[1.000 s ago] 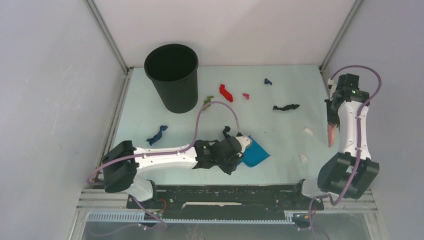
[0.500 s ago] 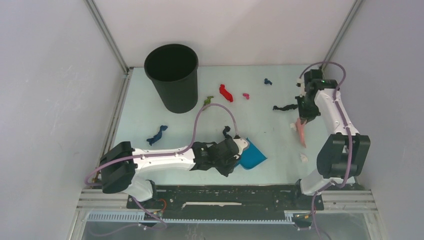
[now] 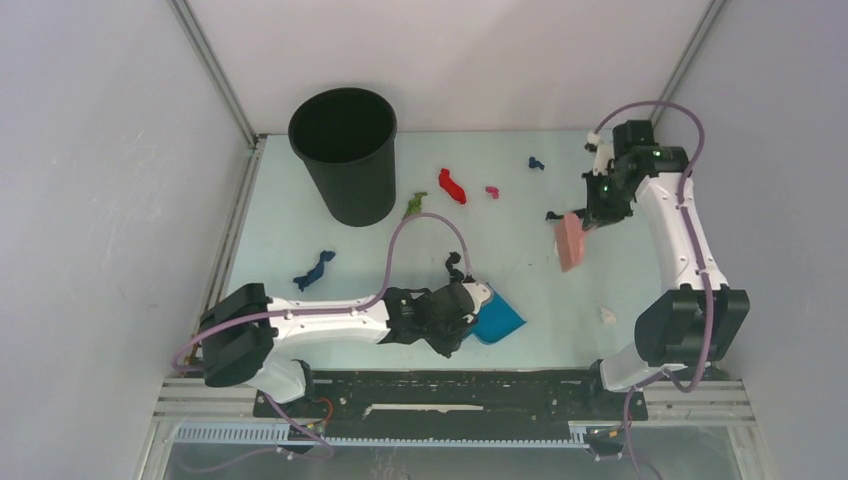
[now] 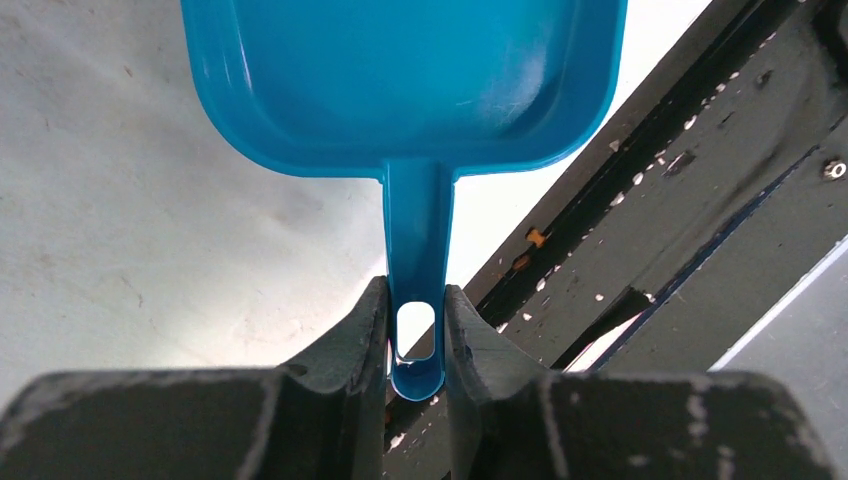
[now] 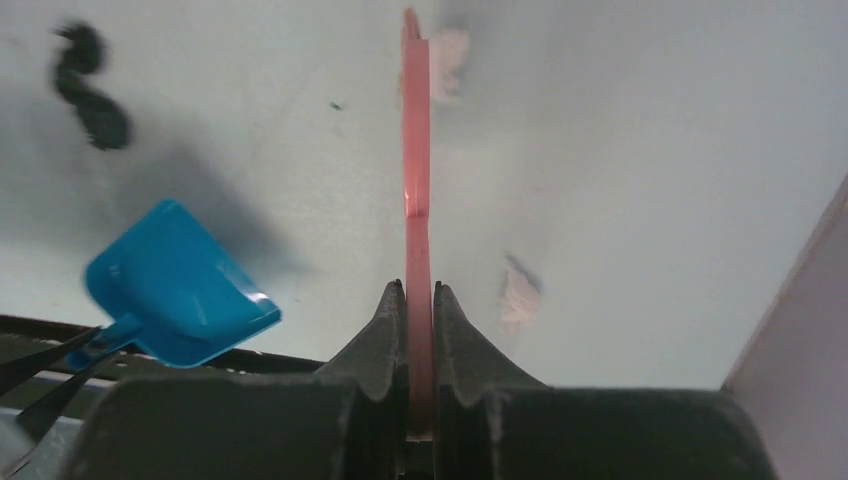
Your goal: Sweep away the paper scraps from the table
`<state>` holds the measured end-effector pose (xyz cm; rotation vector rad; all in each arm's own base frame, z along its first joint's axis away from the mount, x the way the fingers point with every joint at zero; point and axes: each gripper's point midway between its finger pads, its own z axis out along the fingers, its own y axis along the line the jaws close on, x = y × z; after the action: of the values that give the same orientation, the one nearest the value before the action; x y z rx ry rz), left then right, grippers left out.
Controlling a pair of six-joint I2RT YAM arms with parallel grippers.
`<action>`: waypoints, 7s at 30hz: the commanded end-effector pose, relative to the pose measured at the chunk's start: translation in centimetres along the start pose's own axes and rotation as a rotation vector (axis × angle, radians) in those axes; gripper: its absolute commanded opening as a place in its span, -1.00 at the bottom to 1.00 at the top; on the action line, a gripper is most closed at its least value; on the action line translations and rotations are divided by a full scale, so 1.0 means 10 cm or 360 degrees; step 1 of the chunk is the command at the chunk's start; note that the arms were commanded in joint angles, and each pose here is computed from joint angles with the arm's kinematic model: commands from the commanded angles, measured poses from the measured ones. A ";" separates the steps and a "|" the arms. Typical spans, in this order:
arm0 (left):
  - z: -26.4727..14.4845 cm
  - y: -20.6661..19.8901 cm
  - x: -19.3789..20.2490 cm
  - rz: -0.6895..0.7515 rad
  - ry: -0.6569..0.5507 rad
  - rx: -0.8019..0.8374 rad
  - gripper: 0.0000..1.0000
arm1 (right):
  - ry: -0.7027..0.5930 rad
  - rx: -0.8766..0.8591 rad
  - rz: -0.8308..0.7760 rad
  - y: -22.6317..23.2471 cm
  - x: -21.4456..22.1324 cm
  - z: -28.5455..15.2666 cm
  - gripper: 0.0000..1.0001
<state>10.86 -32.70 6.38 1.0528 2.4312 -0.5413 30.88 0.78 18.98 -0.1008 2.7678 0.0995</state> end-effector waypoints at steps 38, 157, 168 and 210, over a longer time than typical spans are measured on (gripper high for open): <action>-0.24 -0.08 -0.16 -0.0171 -0.0161 0.0010 -1.00 | -0.0031 -0.0846 0.1128 0.23 -1.17 0.95 -1.00; 0.02 -0.15 -0.14 0.0110 0.0131 -0.0157 -0.99 | -0.0729 0.0307 -0.1941 0.21 -0.81 -0.08 -1.00; 0.08 0.12 -0.56 0.0021 0.0306 -0.0160 -1.00 | -0.0457 0.0668 -0.0878 -1.19 -1.47 0.18 -1.00; 0.63 0.31 -1.24 0.0031 0.0334 -0.0142 -1.00 | 0.0227 -0.0588 -0.0516 0.89 0.52 0.25 -1.00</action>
<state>21.41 -40.47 4.99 1.1804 2.6870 -0.2801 31.15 8.25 14.10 -0.7161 2.6958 0.3662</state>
